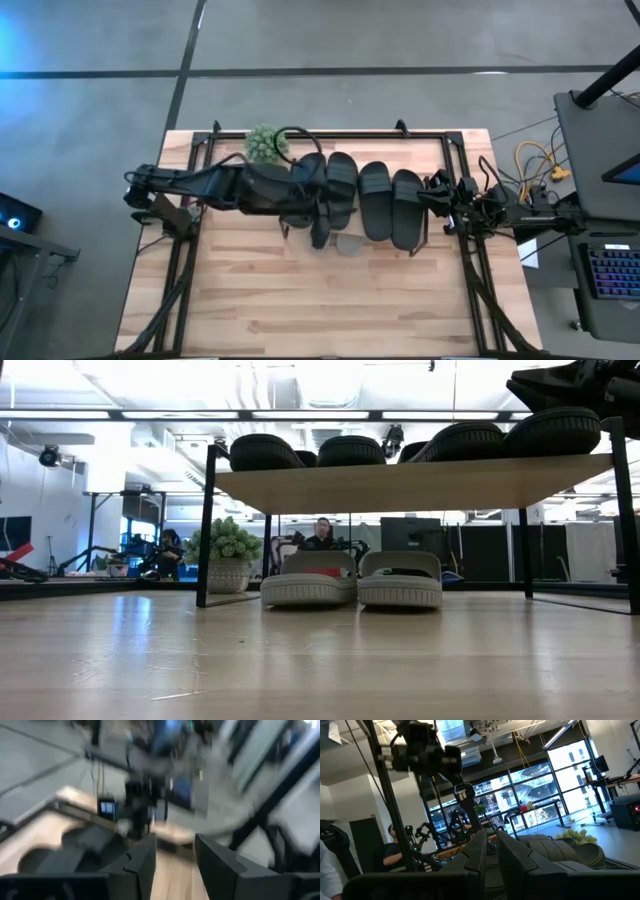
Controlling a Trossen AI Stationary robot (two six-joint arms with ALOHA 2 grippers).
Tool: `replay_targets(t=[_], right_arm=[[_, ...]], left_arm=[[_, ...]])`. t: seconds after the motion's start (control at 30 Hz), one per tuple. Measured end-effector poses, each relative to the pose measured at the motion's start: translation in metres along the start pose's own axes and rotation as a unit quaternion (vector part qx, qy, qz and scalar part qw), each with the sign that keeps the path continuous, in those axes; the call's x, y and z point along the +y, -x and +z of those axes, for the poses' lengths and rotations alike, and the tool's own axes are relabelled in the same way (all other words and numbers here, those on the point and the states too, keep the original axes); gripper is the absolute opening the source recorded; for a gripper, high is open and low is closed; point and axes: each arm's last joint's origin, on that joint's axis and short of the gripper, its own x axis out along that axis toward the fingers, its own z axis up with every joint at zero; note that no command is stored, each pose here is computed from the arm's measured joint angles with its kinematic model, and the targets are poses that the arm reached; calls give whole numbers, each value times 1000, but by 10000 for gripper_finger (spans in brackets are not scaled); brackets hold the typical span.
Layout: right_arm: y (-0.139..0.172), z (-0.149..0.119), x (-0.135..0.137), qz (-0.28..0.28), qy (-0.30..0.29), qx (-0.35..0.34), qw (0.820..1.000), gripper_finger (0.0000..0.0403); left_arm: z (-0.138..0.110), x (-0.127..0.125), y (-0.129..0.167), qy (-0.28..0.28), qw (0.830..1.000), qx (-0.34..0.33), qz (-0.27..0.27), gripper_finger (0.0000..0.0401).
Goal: Pick and place slides into the shelf
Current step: Return to Home Position
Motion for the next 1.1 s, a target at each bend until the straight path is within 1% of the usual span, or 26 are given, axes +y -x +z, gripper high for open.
replay_targets(t=[0.03, 0.1, 0.13, 0.17, 0.2, 0.23, 0.27, 0.33, 0.37, 0.43, 0.47, 0.5, 0.6, 0.7, 0.8, 0.87, 0.93, 1.1], right_arm=[[0, 0, 0, 0, 0, 0, 1000, 38], [0, 0, 0, 0, 0, 0, 1000, 38], [0, 0, 0, 0, 0, 0, 1000, 38], [0, 0, 0, 0, 0, 0, 1000, 38], [0, 0, 0, 0, 0, 0, 1000, 38], [0, 0, 0, 0, 0, 0, 1000, 38], [0, 0, 0, 0, 0, 0, 1000, 38], [0, 0, 0, 0, 0, 0, 1000, 38], [0, 0, 0, 0, 0, 0, 1000, 38], [0, 0, 0, 0, 0, 0, 1000, 38], [0, 0, 0, 0, 0, 0, 1000, 38], [0, 0, 0, 0, 0, 0, 1000, 38], [0, 0, 0, 0, 0, 0, 1000, 38], [0, 0, 0, 0, 0, 0, 1000, 38], [0, 0, 0, 0, 0, 0, 1000, 38], [0, 0, 0, 0, 0, 0, 1000, 38], [0, 0, 0, 0, 0, 0, 1000, 38], [0, 0, 0, 0, 0, 0, 1000, 38]], left_arm=[[-4, 1, 0, -13, 1000, 25, -5, 123], [-10, 1, 6, -8, 996, 80, -38, 123], [-12, 2, 9, -8, 994, 101, -40, 123], [-12, 3, 11, -3, 994, 102, -34, 123], [-10, 3, 14, -4, 995, 95, -31, 123], [-9, 2, 16, -17, 995, 86, -36, 123], [-7, -2, 19, -36, 995, 71, -52, 123], [-4, -10, 23, -81, 990, 22, -112, 123], [-3, -14, 24, -102, 983, -2, -152, 123], [-6, -17, 28, -136, 963, -44, -230, 123], [-9, -16, 30, -142, 954, -61, -258, 123], [-13, -11, 30, -146, 949, -78, -270, 123], [-27, 13, 37, -147, 949, -112, -257, 123], [-47, 42, 48, -148, 953, -121, -237, 123], [-62, 71, 61, -148, 951, -165, -218, 123], [-67, 88, 71, -150, 946, -203, -202, 123], [-73, 102, 81, -148, 946, -220, -184, 123], [-83, 130, 103, -154, 951, -231, -140, 123]])
